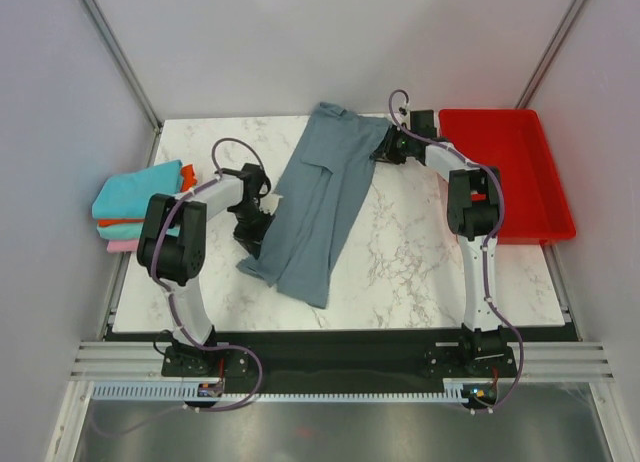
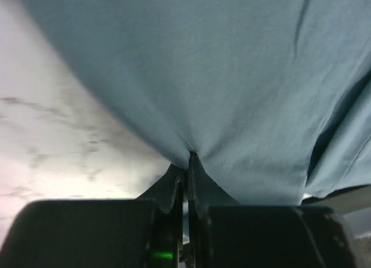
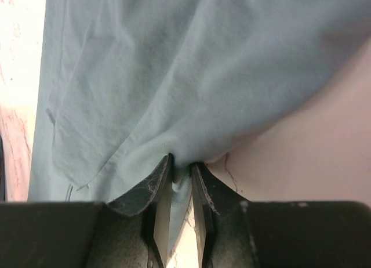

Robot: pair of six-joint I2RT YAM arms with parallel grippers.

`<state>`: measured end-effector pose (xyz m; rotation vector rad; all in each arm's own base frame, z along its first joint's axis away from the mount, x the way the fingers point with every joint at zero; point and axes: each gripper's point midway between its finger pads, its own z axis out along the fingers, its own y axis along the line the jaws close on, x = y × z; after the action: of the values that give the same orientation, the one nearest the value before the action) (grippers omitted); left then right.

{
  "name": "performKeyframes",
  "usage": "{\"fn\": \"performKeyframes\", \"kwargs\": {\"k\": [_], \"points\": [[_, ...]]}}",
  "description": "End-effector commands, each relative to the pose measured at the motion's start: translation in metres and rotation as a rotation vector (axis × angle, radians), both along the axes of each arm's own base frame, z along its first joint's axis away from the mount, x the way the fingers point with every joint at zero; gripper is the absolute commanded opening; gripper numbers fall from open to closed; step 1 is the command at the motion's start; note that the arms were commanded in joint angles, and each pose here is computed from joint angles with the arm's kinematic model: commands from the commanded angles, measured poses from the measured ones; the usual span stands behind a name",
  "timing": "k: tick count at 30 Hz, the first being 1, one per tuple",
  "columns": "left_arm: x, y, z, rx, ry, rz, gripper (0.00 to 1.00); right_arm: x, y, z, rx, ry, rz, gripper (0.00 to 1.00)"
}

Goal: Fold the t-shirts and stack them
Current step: Fold the tshirt

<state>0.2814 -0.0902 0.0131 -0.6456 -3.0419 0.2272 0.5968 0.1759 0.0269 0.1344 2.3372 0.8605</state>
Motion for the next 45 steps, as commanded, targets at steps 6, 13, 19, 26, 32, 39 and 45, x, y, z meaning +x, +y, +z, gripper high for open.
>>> {"fn": "performKeyframes", "kwargs": {"k": [6,13,19,26,32,39,45], "points": [[-0.054,-0.057,0.011,-0.144,0.112,-0.132,0.02,0.016,-0.013,0.003,-0.065,-0.052,-0.026,0.26],[-0.067,-0.077,0.013,-0.147,0.115,-0.212,0.02,0.021,-0.017,0.009,-0.082,-0.076,-0.028,0.25],[-0.064,-0.081,0.013,-0.125,0.093,-0.227,0.02,0.019,-0.019,0.011,-0.084,-0.074,-0.029,0.25],[-0.057,-0.082,0.014,-0.118,0.074,-0.230,0.02,0.019,-0.022,0.016,-0.084,-0.079,-0.028,0.26],[-0.054,-0.084,0.013,-0.118,0.074,-0.231,0.02,0.019,-0.026,0.019,-0.086,-0.082,-0.029,0.32],[-0.056,-0.088,0.013,-0.126,0.079,-0.245,0.02,0.024,-0.028,0.012,-0.097,-0.087,-0.031,0.33],[-0.059,-0.095,0.012,-0.119,0.078,-0.279,0.02,0.032,-0.026,0.010,-0.092,-0.102,-0.034,0.32]]}}
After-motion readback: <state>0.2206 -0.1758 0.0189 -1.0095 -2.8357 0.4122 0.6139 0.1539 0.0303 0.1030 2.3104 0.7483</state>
